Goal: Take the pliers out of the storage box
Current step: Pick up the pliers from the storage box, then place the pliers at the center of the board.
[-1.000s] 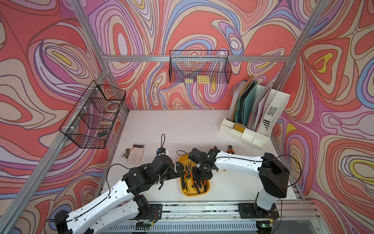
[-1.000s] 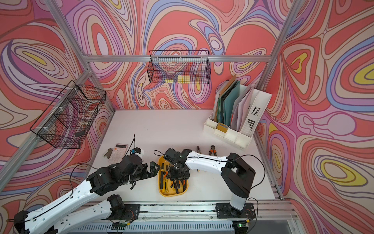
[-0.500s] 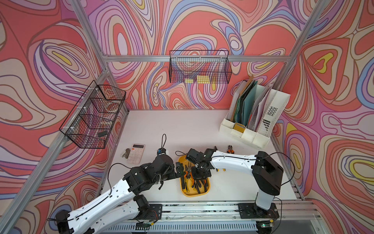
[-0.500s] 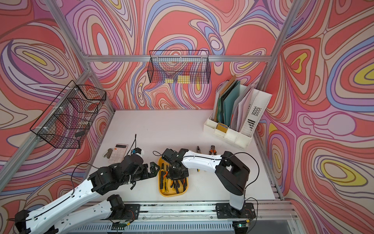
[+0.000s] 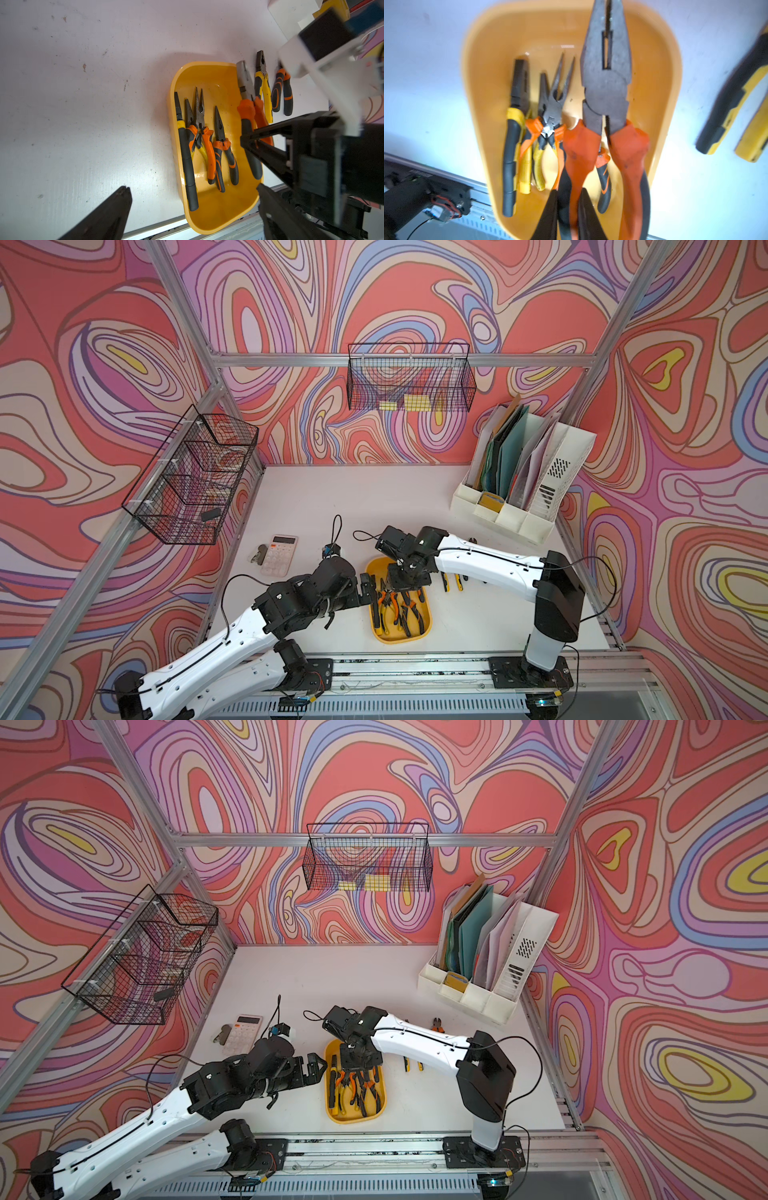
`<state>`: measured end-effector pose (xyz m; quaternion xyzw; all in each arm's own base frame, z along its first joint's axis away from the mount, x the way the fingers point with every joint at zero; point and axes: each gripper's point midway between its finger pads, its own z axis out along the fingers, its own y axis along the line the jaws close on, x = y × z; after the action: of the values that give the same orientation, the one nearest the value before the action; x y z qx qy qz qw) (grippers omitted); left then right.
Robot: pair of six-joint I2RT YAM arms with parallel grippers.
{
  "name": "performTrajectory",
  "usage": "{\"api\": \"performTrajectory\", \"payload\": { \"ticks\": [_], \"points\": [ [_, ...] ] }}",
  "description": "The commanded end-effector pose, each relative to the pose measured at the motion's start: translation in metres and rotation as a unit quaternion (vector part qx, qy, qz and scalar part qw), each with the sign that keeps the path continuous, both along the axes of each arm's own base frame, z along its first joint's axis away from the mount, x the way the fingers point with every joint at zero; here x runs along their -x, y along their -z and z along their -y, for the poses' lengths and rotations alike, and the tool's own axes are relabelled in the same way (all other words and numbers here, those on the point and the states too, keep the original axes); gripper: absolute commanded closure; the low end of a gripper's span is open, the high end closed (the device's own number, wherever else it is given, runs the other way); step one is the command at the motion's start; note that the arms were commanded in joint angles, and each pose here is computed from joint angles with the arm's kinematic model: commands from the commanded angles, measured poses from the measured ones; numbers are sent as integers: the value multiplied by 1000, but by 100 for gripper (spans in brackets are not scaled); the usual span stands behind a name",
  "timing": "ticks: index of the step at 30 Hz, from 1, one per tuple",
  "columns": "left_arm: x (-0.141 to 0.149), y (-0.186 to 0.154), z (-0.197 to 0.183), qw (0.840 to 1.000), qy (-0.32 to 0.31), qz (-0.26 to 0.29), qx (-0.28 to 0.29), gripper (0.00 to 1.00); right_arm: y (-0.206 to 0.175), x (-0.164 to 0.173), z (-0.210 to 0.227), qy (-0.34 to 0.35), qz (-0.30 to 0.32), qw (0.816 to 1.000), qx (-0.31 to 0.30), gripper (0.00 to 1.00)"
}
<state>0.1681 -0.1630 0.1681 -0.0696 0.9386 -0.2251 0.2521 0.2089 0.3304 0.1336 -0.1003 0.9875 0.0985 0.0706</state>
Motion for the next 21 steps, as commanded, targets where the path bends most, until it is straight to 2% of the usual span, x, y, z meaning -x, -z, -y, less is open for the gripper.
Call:
{"api": "performTrajectory", "payload": {
  "ticks": [1, 3, 8, 11, 14, 18, 21],
  "points": [
    [-1, -8, -8, 1000, -7, 13, -6, 0, -56, -26, 10, -17, 70, 997, 0, 100],
    [0, -7, -7, 1000, -5, 10, -4, 0, -61, -49, 11, -15, 74, 997, 8, 100],
    [2, -8, -8, 1000, -2, 4, -7, 0, -85, -119, 24, 10, 91, 995, -26, 100],
    [2, -12, -11, 1000, -6, 6, -9, 0, -84, -160, 38, 19, 97, 995, -25, 100],
    [2, -14, -11, 1000, -6, 5, -7, 0, -71, -192, 43, 6, 110, 994, -17, 100],
    [3, -13, -10, 1000, -5, 0, -10, 0, -36, -225, 59, 9, 109, 994, 10, 100],
    [4, -10, -8, 1000, -1, -9, -14, 0, -11, -247, 71, 17, 100, 995, 5, 100]
  ]
}}
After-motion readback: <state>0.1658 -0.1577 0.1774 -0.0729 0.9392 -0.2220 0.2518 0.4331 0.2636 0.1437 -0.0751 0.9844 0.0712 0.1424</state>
